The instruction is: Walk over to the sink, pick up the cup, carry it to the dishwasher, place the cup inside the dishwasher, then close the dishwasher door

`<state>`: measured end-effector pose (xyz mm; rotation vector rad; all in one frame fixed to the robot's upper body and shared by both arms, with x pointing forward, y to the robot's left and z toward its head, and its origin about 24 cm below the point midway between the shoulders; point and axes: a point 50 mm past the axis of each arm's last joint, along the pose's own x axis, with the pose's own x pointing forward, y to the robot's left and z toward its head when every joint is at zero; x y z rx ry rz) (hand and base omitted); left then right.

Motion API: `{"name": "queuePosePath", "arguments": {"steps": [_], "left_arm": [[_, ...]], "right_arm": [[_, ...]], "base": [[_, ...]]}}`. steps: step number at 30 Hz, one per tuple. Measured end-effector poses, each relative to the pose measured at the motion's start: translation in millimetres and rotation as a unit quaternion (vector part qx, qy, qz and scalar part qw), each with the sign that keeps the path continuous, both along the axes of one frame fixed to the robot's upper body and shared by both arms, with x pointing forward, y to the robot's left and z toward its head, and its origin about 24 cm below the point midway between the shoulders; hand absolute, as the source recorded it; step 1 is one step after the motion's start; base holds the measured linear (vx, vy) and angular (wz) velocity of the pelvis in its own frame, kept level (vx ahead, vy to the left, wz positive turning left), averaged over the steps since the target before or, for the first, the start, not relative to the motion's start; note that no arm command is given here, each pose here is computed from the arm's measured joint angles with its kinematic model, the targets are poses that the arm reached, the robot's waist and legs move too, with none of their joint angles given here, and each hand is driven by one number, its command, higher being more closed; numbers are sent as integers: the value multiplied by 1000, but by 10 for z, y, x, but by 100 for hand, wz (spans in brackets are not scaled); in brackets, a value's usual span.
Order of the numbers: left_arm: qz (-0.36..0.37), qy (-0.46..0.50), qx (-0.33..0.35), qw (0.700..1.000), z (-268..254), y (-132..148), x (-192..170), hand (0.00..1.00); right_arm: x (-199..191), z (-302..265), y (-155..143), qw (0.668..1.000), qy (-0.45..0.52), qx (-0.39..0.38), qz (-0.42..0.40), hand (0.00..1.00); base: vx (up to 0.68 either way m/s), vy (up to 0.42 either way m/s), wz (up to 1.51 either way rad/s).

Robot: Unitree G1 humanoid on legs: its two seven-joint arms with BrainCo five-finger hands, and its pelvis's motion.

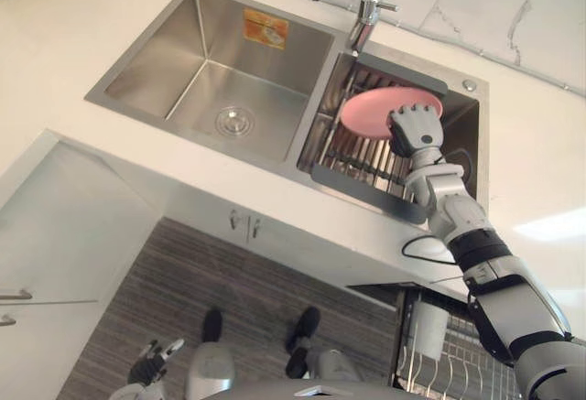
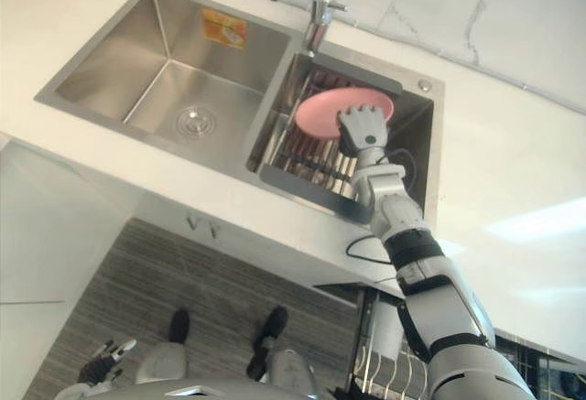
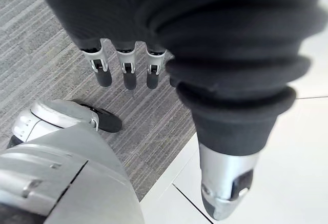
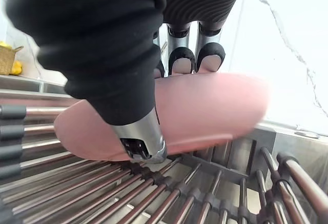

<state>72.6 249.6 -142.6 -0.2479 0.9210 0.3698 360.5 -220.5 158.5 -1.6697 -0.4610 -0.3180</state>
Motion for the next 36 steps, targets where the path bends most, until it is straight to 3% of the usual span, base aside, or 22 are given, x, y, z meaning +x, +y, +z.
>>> {"name": "queuePosePath", "arguments": {"steps": [10,21,22,36], "left_arm": [[1,-4,0,1000,1,-13,-1,0],[-8,6,-9,1000,-24,-72,-80,0],[-9,6,-9,1000,-24,-75,-79,0],[-9,7,-10,1000,-26,-78,-80,0]], "right_arm": [[-55,229,-41,998,-65,19,17,100],[-60,264,-60,998,-21,53,37,100],[-57,248,-73,998,-8,55,34,0],[-51,27,-190,996,76,53,5,0]], "base": [[0,0,0],[0,0,0],[0,0,0],[0,0,0]]}}
